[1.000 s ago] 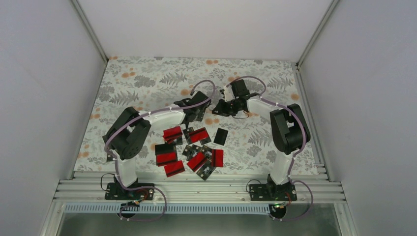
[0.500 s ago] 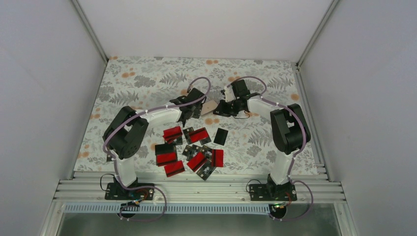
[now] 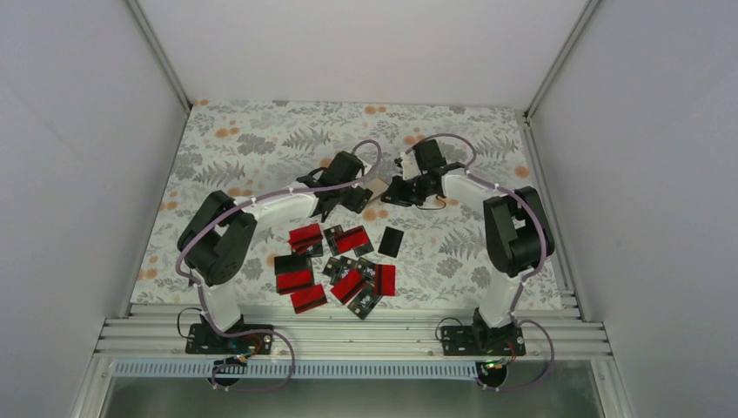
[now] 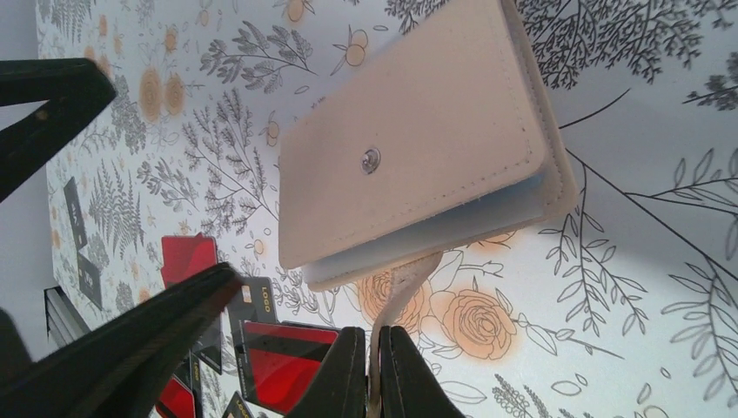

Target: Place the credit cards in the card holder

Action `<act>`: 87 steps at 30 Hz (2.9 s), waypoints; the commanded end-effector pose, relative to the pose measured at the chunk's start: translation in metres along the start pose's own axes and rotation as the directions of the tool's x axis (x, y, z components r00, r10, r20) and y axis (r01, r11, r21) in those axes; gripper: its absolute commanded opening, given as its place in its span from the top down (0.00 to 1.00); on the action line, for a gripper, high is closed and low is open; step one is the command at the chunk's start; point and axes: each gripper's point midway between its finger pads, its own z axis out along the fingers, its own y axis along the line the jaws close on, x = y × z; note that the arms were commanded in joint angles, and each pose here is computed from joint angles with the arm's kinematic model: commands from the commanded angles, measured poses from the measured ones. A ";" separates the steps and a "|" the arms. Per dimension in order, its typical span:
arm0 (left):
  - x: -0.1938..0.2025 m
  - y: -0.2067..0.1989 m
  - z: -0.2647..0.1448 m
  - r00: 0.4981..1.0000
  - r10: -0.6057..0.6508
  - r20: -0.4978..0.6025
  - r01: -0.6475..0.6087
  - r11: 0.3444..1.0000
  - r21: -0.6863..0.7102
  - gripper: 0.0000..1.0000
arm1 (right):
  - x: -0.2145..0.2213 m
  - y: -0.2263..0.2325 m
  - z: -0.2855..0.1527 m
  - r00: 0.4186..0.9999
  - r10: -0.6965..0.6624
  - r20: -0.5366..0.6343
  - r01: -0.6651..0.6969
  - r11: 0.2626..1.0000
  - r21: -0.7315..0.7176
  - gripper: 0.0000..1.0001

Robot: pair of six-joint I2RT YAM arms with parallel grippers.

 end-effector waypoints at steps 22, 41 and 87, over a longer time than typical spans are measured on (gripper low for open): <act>-0.021 -0.038 0.027 0.988 0.153 0.021 -0.154 0.970 0.190 0.11 | -0.015 0.008 -0.043 0.996 -0.041 0.078 0.037 0.998 0.048 0.96; -0.031 -0.007 0.045 0.990 0.142 0.006 -0.142 0.987 0.076 0.29 | -0.012 0.004 -0.042 0.997 -0.040 0.069 0.036 0.998 0.059 0.96; 0.089 0.029 0.004 0.703 -0.703 -0.109 0.707 0.707 0.004 0.63 | -0.059 -0.070 0.016 0.994 0.090 0.064 -0.101 0.974 0.204 0.74</act>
